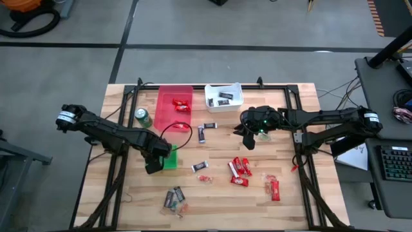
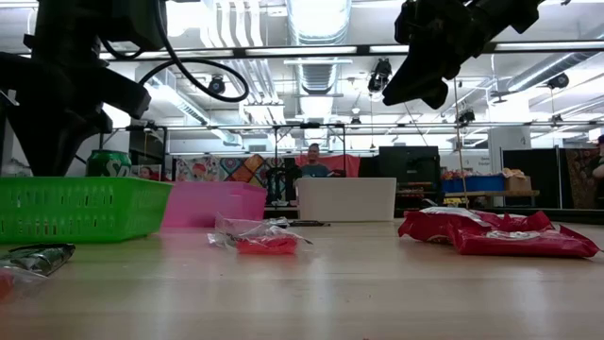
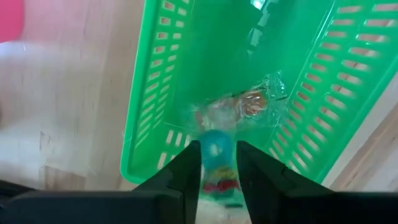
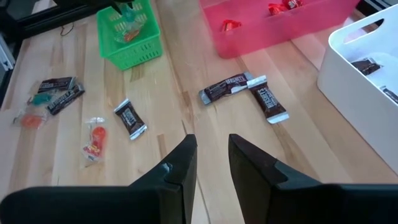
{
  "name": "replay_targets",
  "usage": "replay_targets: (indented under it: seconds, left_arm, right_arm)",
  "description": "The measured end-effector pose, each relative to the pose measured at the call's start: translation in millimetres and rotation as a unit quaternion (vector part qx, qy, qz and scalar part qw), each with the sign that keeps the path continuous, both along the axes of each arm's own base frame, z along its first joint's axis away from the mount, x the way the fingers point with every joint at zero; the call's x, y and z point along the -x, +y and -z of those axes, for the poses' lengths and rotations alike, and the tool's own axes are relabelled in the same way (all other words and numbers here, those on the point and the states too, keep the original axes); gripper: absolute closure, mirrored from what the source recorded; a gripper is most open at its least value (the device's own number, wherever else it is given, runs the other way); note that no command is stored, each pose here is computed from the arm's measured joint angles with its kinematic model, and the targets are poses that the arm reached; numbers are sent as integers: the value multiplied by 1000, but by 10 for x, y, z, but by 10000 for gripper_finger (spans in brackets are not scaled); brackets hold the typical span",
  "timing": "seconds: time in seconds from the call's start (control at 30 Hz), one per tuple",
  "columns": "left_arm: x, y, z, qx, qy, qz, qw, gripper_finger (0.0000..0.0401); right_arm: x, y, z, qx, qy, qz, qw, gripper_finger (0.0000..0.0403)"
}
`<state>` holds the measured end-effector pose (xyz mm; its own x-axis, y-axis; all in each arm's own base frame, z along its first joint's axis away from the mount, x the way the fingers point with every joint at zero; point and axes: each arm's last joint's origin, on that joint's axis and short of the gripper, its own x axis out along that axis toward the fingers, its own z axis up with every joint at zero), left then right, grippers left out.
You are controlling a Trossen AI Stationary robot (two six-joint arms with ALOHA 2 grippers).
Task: Organize candy in baskets
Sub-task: Put the blue gummy into the green bin, then put the brown chocolate into the white bin
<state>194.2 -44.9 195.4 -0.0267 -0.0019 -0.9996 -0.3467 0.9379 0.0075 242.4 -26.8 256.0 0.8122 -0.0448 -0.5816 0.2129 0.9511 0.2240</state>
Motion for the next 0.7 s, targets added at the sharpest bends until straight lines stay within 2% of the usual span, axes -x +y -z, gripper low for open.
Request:
replay_targets:
  seconds: [0.3, 0.7]
  left_arm:
    - [-16, -4, -19, 2, -7, -4, 1000, 256]
    - [-185, -40, -307, 9, -67, 38, 997, 253]
  right_arm:
    - [0, -4, 0, -16, -1, 18, 1000, 307]
    - [8, -8, 11, -34, 4, 40, 999, 303]
